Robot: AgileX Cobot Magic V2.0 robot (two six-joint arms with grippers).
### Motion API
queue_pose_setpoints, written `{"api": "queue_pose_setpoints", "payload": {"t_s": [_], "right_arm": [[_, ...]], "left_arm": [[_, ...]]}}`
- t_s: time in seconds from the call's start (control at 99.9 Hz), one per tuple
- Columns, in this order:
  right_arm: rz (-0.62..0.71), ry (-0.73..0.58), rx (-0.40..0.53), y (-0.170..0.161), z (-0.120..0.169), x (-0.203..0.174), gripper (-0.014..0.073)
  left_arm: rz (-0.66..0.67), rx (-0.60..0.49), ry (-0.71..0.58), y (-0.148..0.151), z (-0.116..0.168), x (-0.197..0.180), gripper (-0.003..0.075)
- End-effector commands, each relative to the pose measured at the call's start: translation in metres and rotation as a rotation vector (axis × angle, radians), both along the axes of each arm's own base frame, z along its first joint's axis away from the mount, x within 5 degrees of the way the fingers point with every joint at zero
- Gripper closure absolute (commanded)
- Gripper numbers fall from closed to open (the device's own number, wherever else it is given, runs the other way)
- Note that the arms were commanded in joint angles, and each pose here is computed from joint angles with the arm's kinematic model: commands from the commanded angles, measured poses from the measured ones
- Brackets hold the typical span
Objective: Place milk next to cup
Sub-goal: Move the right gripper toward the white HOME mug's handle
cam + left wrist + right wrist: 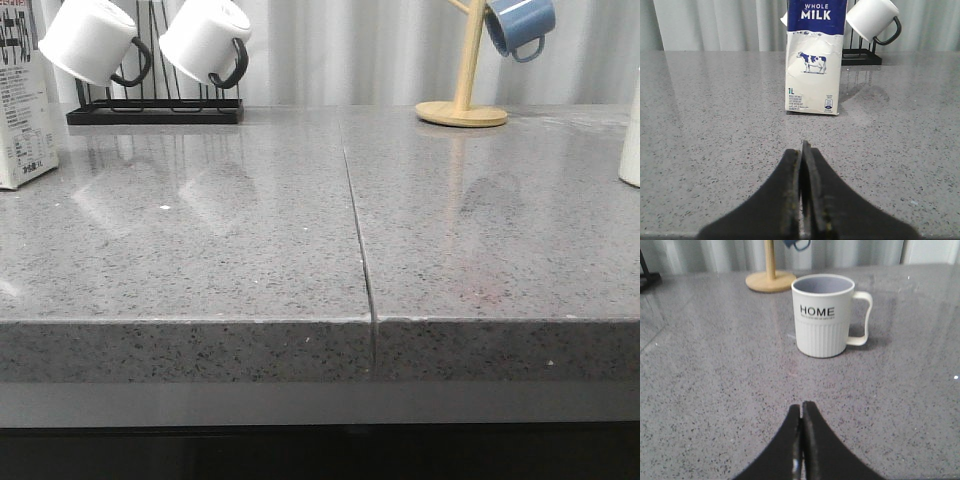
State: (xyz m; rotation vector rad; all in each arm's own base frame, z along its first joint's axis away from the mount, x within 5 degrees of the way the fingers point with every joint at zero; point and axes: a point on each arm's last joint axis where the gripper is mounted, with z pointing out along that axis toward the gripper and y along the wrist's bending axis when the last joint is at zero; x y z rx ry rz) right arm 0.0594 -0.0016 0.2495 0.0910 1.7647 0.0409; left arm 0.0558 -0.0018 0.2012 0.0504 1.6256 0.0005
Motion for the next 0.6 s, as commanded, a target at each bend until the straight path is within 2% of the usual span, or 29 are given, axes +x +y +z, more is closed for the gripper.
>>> {"api": "queue_pose_setpoints", "payload": {"t_s": [0.0, 0.11, 0.28, 0.35, 0.59], "right_arm": [[0.0, -0.056, -0.012, 0.0, 0.017, 0.012, 0.0659], [0.002, -0.049, -0.012, 0.0, 0.018, 0.025, 0.0625], [0.005, -0.087, -0.013, 0.0, 0.021, 0.044, 0.0378], [0.007, -0.114, -0.013, 0.0, 0.022, 0.053, 0.0318], [-0.006, -0.173, -0.001, -0.003, 0.018, 0.09, 0.0308]], "left_arm": [[-0.006, -0.01, -0.061, 0.0, -0.007, 0.0, 0.0741], [-0.006, -0.01, -0.061, 0.0, -0.007, 0.0, 0.0741], [-0.006, -0.01, -0.061, 0.0, -0.007, 0.0, 0.0741], [-0.006, -0.01, -0.061, 0.0, -0.007, 0.0, 0.0741], [-0.006, -0.01, -0.061, 0.0, -0.007, 0.0, 0.0741]]}}
